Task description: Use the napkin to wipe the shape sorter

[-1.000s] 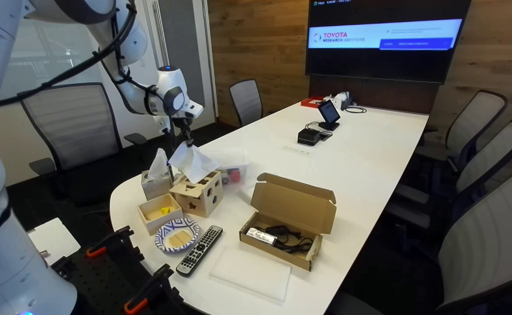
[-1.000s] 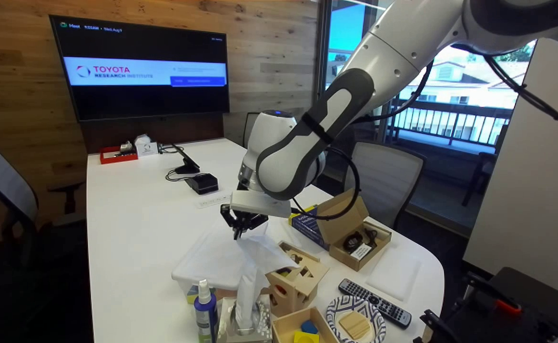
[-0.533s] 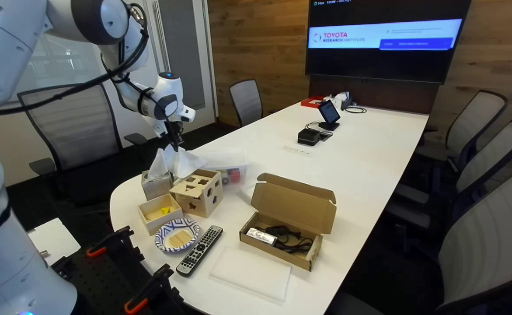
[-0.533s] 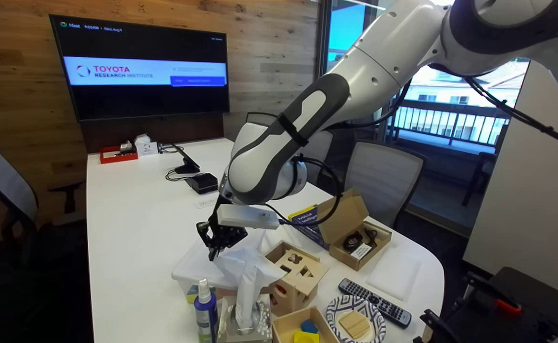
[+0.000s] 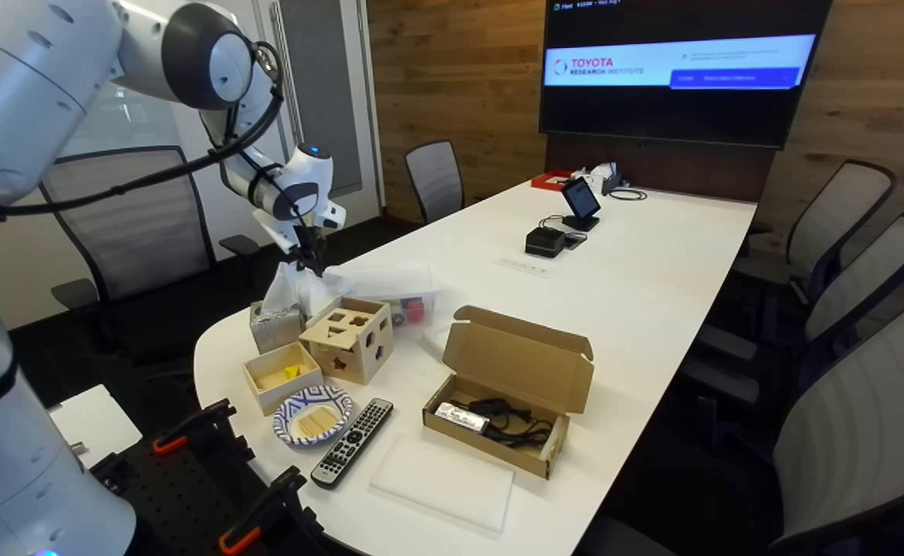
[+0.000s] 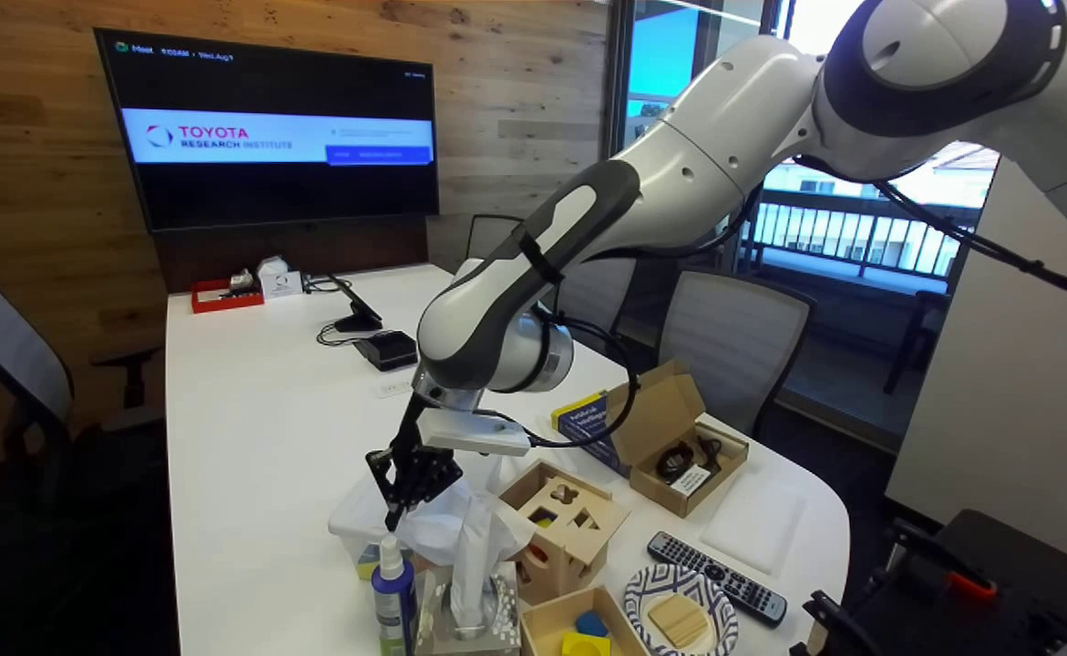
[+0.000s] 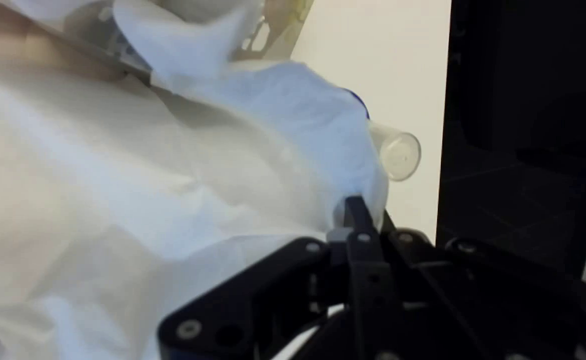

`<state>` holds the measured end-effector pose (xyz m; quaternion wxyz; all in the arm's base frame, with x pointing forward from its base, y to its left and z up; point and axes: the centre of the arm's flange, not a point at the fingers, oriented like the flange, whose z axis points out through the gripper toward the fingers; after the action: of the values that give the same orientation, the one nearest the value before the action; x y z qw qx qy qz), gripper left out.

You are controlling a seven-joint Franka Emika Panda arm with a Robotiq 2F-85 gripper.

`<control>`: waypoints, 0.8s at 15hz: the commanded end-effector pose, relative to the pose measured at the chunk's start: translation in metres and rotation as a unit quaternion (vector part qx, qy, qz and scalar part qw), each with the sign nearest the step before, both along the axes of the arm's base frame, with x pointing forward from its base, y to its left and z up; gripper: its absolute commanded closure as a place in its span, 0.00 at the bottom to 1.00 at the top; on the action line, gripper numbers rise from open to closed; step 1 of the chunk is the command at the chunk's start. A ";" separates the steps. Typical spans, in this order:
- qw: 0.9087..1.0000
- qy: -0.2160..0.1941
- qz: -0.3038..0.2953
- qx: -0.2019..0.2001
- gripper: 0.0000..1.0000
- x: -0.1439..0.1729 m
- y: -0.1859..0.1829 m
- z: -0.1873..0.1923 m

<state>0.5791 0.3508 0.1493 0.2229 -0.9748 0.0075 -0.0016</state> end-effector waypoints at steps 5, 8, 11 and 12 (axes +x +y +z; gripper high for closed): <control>0.993 0.106 0.029 0.035 1.00 0.023 -0.031 -0.028; 0.988 0.156 -0.015 0.006 1.00 0.030 -0.045 -0.041; 0.982 0.167 -0.080 -0.043 1.00 0.035 -0.059 -0.045; 0.979 0.171 -0.099 -0.057 1.00 0.036 -0.061 -0.045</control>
<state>0.6071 0.2853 0.1008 0.1966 -0.9668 0.0925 0.1342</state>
